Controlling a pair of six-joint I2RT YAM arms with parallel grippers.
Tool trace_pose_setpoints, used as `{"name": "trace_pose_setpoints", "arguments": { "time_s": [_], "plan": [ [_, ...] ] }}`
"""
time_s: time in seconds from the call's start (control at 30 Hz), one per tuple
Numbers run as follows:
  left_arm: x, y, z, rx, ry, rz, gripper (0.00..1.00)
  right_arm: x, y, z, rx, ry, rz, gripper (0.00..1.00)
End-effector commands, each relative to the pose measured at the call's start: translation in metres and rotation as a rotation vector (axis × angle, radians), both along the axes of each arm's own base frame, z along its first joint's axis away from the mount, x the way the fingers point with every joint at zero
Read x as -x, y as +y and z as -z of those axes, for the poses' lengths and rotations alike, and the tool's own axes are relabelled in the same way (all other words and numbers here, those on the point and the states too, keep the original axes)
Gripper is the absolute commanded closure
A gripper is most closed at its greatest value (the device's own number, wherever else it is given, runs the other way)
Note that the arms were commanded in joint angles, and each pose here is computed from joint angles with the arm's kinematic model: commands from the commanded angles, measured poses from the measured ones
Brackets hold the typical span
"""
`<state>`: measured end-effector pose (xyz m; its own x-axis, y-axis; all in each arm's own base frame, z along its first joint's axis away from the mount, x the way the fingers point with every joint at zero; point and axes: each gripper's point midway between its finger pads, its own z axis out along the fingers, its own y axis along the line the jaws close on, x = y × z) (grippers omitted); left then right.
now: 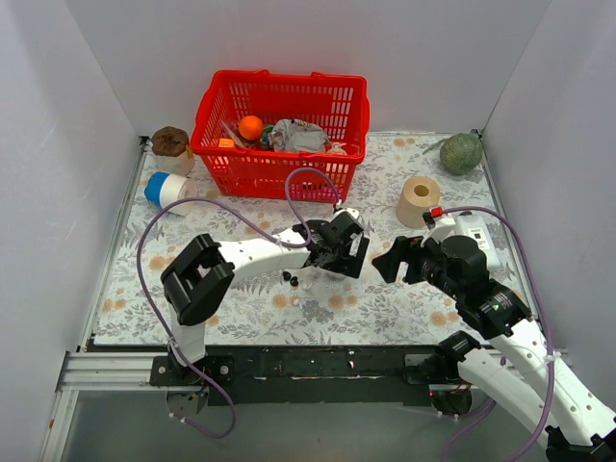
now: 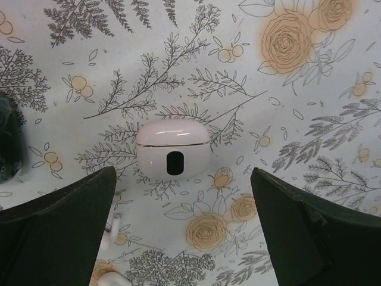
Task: Insert the wireless bluetooth earbuds into the charging case
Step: Pick up the charging case at the center of the board.
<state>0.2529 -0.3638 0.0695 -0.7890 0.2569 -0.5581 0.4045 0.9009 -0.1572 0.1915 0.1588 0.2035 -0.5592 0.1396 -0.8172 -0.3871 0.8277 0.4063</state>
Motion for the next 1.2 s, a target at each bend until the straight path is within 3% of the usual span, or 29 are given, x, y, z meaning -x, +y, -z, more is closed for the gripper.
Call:
{"name": "trace_pose_setpoints", "arguments": {
  "time_s": [0.0,0.33,0.8,1.17],
  "plan": [
    [-0.007,0.005,0.009,-0.072,-0.005,-0.004,0.02,0.0,0.003,-0.019,-0.023,-0.037,-0.016,0.1],
    [-0.019,0.007,0.025,-0.131,-0.005,-0.041,0.02,0.003,0.008,-0.019,-0.045,-0.027,-0.041,0.11],
    [-0.017,0.011,0.047,-0.16,0.021,-0.061,0.12,0.003,0.006,-0.008,-0.032,-0.01,-0.03,0.11],
    [-0.013,0.012,0.052,-0.155,0.036,-0.054,0.3,0.004,0.004,-0.005,-0.025,-0.001,-0.025,0.11]
  ]
}}
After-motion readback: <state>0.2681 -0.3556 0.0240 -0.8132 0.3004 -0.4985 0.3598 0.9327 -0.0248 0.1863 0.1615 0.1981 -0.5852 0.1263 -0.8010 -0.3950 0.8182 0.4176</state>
